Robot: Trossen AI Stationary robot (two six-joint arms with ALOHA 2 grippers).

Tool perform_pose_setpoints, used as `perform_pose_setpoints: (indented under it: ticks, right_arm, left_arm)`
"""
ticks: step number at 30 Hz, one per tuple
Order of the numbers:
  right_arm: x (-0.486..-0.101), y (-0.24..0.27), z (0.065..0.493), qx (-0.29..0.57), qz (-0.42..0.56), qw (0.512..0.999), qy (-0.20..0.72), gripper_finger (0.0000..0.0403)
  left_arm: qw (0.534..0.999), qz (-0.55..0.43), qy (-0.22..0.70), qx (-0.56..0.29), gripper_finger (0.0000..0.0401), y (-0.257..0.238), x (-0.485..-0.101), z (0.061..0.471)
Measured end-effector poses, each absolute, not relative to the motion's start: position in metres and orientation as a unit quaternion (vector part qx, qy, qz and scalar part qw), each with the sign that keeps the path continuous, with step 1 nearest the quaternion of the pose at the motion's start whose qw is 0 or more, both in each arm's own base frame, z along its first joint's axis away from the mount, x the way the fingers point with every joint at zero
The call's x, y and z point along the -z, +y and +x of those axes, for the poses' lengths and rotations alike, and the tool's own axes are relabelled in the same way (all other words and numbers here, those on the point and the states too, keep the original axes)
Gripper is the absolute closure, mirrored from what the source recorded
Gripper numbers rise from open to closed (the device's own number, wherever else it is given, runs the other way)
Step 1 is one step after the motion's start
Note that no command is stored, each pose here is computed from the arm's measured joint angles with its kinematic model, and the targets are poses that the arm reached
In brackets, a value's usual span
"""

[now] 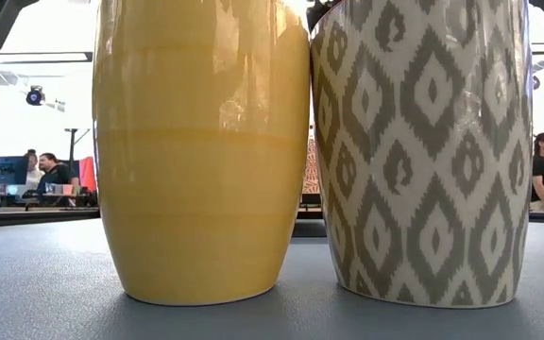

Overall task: Place coffee mugs
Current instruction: Put the red mug on the shelf

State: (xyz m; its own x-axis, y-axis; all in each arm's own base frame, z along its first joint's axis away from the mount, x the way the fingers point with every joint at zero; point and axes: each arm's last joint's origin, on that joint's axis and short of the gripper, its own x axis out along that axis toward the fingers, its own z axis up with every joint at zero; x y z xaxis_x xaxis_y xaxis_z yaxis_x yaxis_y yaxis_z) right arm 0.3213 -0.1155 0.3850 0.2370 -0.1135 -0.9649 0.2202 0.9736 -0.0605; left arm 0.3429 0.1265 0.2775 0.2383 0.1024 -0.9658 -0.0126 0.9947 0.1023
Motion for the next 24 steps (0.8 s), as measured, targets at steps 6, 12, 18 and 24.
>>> perform_pose_setpoints:
  ticks: [6, 12, 18, 24]
  right_arm:
    - [-0.385, -0.115, 0.321, 0.108, 0.046, 0.785, 0.608, 0.0328]
    - [-0.385, -0.115, 0.321, 0.111, 0.05, 0.785, 0.607, 0.0328]
    - [-0.385, -0.115, 0.321, 0.115, 0.055, 0.785, 0.607, 0.0328]
    - [-0.385, -0.116, 0.322, 0.115, 0.054, 0.785, 0.606, 0.0328]
  left_arm:
    - [0.794, 0.014, 0.605, -0.06, 0.0391, 0.127, -0.278, 0.345]
    - [0.809, -0.057, 0.572, -0.123, 0.0397, 0.133, -0.28, 0.349]
    - [0.811, -0.078, 0.563, -0.141, 0.0396, 0.135, -0.28, 0.35]
    - [0.817, -0.08, 0.553, -0.142, 0.0396, 0.137, -0.278, 0.353]
